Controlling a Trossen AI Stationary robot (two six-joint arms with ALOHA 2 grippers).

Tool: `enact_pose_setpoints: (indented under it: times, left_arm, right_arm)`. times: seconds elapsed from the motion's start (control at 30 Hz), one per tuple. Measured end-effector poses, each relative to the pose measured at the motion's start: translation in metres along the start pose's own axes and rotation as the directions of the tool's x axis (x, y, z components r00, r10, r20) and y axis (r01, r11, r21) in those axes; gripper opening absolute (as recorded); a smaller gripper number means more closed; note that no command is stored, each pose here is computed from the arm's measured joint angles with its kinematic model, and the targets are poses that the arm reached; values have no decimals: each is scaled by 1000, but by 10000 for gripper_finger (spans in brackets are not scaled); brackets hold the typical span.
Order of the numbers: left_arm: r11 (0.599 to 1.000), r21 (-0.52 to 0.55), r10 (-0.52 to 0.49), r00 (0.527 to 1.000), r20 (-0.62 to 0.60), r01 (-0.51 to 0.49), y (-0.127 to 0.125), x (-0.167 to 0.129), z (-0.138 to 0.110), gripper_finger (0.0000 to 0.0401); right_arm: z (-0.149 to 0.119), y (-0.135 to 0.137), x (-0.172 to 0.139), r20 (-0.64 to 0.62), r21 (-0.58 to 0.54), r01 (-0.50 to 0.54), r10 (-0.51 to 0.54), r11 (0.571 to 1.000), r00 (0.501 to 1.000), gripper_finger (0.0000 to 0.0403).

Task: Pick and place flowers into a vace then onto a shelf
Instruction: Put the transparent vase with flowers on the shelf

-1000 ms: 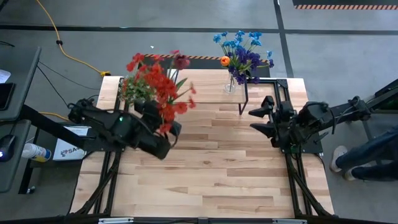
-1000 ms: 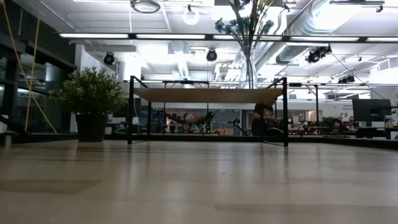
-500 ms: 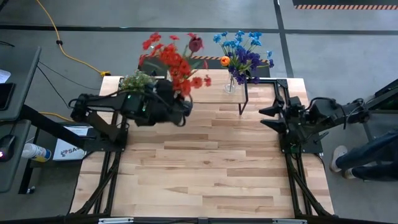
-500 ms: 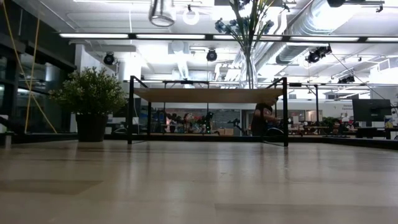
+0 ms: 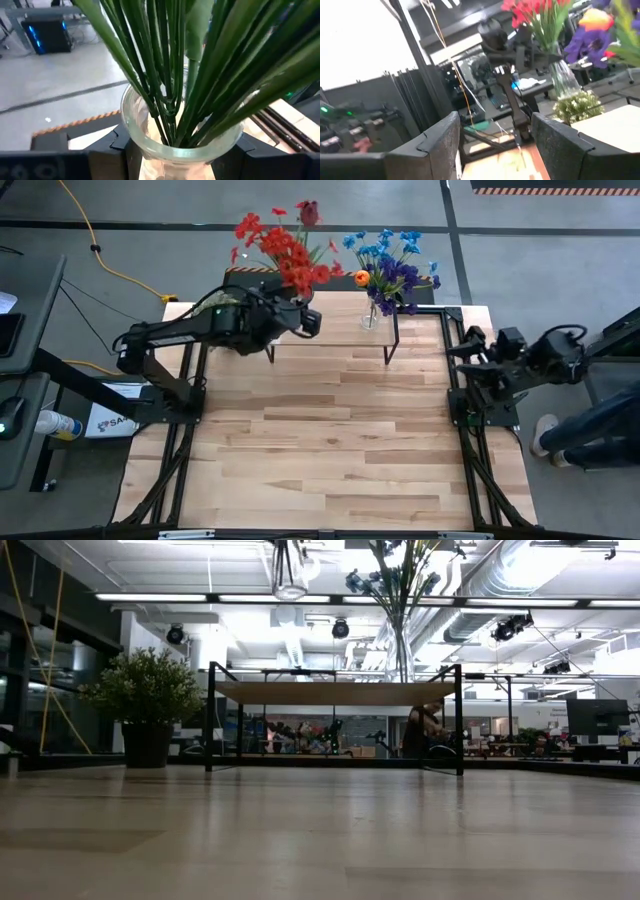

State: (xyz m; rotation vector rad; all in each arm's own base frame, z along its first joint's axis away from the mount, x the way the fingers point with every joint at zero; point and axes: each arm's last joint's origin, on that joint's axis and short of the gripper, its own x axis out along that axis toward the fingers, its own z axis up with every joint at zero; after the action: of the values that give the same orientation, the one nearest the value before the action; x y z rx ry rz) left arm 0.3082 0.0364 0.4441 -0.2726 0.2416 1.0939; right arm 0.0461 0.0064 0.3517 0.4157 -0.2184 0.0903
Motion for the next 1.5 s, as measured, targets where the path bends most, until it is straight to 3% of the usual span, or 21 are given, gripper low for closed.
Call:
enact_pose_setpoints:
  times: [0.23, 0.43, 0.73, 1.5]
  left_arm:
    - [999, -24, 36, 999, -21, -37, 6, 32, -13, 207]
    - [999, -20, 32, 999, -25, -33, 11, 62, -25, 207]
    - [994, 20, 110, 993, -47, -109, 25, 90, -48, 207]
    - [988, 47, 146, 989, -13, -145, 30, 114, -93, 207]
  right_arm:
    - [3, -3, -16, 25, 5, -13, 13, 1000, 1000, 236]
    - [2, -3, -16, 14, 6, -23, 23, 1000, 1000, 236]
    - [2, -2, -16, 8, 9, -59, 59, 998, 998, 236]
    - [2, -2, -16, 9, 10, -59, 58, 998, 998, 236]
